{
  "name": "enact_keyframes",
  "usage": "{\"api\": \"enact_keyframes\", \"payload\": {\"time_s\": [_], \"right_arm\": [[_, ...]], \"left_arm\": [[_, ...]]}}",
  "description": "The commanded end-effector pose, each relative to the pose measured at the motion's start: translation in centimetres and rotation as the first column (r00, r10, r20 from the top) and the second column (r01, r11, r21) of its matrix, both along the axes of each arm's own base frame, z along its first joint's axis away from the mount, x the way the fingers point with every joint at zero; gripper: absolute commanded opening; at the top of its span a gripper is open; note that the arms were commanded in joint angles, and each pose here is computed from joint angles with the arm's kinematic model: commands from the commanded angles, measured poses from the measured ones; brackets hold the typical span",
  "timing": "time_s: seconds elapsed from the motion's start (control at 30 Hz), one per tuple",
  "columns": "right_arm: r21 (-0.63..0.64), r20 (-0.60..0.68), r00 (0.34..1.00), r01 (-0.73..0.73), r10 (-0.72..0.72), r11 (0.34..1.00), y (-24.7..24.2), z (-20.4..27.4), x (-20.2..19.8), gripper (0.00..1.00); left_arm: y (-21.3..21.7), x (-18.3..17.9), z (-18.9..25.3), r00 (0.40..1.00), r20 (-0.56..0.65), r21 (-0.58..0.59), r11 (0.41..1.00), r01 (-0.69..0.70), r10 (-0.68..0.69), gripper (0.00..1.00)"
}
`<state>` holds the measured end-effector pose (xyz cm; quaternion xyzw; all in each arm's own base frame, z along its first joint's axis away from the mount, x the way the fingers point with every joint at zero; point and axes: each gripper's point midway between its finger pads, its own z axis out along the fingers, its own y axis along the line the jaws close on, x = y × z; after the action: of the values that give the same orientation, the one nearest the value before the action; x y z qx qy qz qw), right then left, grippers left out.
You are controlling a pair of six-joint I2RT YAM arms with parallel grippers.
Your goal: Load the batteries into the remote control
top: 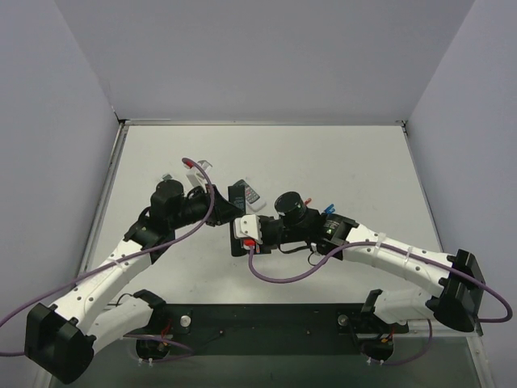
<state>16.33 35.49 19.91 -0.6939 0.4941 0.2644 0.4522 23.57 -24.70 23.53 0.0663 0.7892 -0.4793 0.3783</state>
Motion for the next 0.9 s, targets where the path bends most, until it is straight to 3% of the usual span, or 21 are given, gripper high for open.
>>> {"api": "enact_keyframes", "payload": {"time_s": [0.0, 0.6, 0.87], "right_arm": [[-0.035, -0.147, 0.984, -0.103, 0.096, 0.994, -0.2, -1.1, -3.1, 0.36], [-0.013, -0.152, 0.981, -0.121, 0.118, 0.993, 0.3, -0.6, -3.3, 0.30], [0.011, -0.149, 0.989, 0.011, -0.009, 1.000, 0.6, -1.5, 0.6, 0.31]], "left_arm": [[0.1, 1.1, 5.4, 0.965, 0.262, -0.063, 0.998, -0.011, 0.027, 0.00], [0.3, 1.9, 3.5, 0.961, 0.272, -0.021, 0.999, -0.043, 0.047, 0.00], [-0.2, 2.6, 1.3, 0.976, 0.210, -0.020, 0.998, -0.054, 0.057, 0.00]]}}
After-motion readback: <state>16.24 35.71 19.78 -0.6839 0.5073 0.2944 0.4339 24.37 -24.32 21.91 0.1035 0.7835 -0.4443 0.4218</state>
